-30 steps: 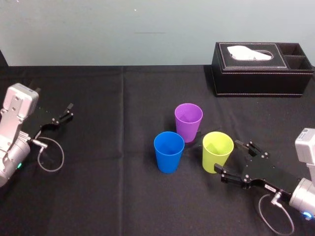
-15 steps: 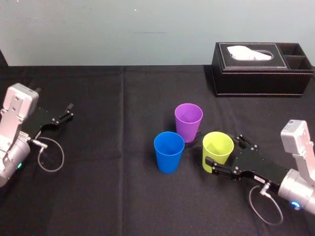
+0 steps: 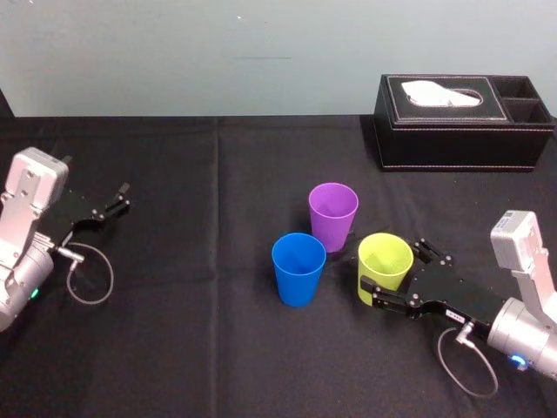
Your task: Stack the three plastic cups sequentially using one hand.
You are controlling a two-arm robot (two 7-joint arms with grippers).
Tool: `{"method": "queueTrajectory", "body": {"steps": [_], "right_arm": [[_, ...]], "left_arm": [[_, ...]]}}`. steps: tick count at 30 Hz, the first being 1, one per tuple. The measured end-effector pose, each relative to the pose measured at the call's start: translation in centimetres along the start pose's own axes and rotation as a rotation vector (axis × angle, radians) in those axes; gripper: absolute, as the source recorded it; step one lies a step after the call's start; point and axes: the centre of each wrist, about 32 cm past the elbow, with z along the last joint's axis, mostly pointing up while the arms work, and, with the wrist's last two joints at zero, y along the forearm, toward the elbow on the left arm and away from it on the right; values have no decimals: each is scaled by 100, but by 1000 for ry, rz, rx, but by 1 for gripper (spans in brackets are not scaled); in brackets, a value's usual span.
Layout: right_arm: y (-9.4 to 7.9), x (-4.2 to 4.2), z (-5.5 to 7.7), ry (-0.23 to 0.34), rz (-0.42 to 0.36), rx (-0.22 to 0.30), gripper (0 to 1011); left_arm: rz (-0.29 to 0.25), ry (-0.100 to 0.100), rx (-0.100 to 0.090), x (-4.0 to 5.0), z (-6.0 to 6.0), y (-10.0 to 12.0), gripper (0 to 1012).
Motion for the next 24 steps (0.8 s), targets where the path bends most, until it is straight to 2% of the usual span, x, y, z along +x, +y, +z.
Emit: {"method": "queueTrajectory", "body": {"steps": [4, 9, 14, 24], "right_arm": [[-4, 1, 2, -1, 0, 1, 934], [-7, -1, 4, -2, -1, 2, 795], [-9, 0, 4, -3, -1, 3, 752], [-13, 1, 6, -3, -2, 4, 738]], "left_arm": [[0, 0, 0, 0, 0, 0, 1011], [0, 0, 0, 0, 0, 0, 1011], [0, 0, 0, 0, 0, 0, 1011], [0, 0, 0, 0, 0, 0, 1011]]}}
